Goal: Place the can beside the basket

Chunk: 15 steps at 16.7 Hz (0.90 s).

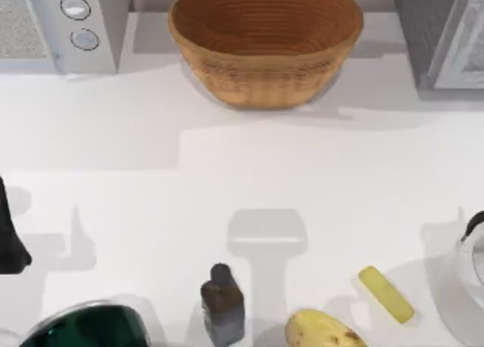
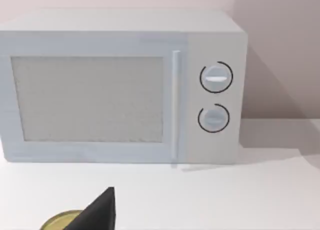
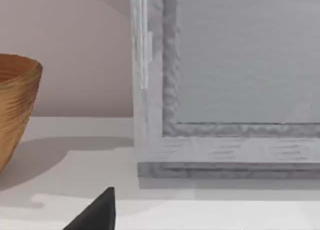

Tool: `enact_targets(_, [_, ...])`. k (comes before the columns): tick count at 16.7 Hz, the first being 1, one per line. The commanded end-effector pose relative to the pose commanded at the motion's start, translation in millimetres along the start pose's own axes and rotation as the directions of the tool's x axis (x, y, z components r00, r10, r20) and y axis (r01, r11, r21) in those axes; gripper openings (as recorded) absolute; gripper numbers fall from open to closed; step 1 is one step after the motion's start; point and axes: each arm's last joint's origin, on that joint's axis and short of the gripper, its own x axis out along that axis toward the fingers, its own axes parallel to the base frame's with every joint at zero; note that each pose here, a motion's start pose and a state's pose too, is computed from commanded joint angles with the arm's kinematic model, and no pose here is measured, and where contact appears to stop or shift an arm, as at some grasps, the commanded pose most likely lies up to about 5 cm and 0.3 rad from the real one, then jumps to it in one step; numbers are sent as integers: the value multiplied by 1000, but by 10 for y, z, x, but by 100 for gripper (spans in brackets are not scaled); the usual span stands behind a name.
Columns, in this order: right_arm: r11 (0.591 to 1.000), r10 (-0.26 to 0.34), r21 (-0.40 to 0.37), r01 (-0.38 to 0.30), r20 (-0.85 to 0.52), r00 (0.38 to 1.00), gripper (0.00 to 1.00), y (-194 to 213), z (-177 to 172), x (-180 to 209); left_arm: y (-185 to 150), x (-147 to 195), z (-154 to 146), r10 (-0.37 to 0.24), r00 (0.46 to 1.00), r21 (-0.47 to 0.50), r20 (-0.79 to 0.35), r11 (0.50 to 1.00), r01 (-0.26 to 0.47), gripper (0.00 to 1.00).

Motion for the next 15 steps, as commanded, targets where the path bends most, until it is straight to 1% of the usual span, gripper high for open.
enact_targets(1, [1000, 0, 0, 0, 0, 1000, 100, 0, 0, 0, 2, -19, 81, 2, 1000, 0, 31, 1000, -2, 100])
enact_targets(3, [1000, 0, 0, 0, 0, 1000, 100, 0, 0, 0, -2, -20, 104, -4, 1000, 1, 29, 1000, 4, 100])
enact_targets(5, [1000, 0, 0, 0, 0, 1000, 100, 0, 0, 0, -20, -18, 223, -28, 999, 10, 19, 1000, 28, 100])
enact_targets(7, [1000, 0, 0, 0, 0, 1000, 100, 0, 0, 0, -50, 2, 415, -66, 998, 24, -7, 998, 66, 100])
enact_targets(11, [1000, 0, 0, 0, 0, 1000, 100, 0, 0, 0, -147, 185, 904, -155, 978, 68, -137, 984, 165, 100])
enact_targets(13, [1000, 0, 0, 0, 0, 1000, 100, 0, 0, 0, -219, 375, 1193, -194, 955, 93, -222, 971, 219, 100])
enact_targets(15, [1000, 0, 0, 0, 0, 1000, 100, 0, 0, 0, -319, 640, 1469, -227, 920, 116, -321, 954, 276, 100])
